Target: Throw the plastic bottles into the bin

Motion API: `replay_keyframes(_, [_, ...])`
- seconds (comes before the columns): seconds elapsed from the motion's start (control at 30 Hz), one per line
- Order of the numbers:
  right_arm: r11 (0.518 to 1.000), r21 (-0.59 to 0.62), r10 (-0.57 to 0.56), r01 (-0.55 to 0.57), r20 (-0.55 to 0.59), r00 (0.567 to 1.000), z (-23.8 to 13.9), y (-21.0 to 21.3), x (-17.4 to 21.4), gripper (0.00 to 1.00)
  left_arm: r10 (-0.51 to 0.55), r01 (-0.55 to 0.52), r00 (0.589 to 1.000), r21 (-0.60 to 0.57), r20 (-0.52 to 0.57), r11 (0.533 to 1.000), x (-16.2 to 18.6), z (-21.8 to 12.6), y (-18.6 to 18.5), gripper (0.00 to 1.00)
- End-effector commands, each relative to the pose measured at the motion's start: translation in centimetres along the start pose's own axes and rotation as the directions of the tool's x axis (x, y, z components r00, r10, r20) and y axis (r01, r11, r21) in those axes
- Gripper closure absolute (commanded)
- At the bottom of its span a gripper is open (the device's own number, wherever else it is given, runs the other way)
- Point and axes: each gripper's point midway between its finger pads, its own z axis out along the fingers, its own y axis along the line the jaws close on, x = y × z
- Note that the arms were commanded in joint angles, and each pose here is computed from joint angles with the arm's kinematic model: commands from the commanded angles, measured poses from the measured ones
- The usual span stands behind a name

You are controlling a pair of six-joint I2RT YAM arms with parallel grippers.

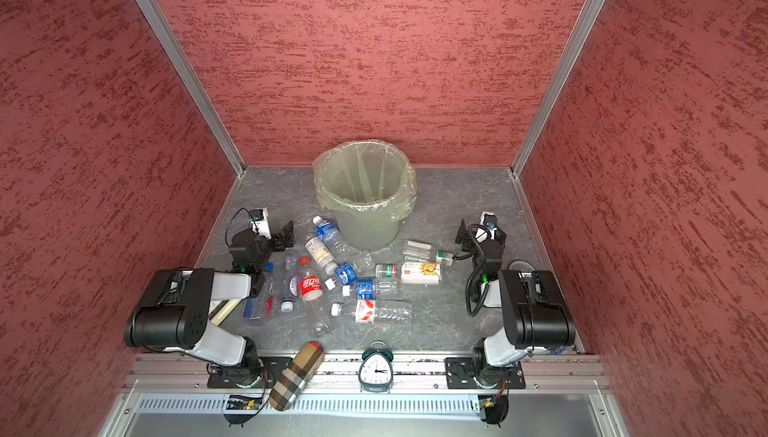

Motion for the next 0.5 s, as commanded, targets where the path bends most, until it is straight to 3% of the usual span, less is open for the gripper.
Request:
replay_keyframes(0.0, [1.000,0.016,0.000,0.000,0.016,1.000,-0.20,-0.23,-0.10,0.01,0.015,-0.015,1.000,0.001,0.008,1.000,-0.39,0.18,-0.16,0.01])
replay_keyframes(0.47, [1.000,0.013,0.002,-0.003,0.015,1.000,-0.21,-0.15,-0.06,0.01,0.011,-0.011,1.000,0.000,0.007,1.000,-0.38,0.18,-0.07,0.01])
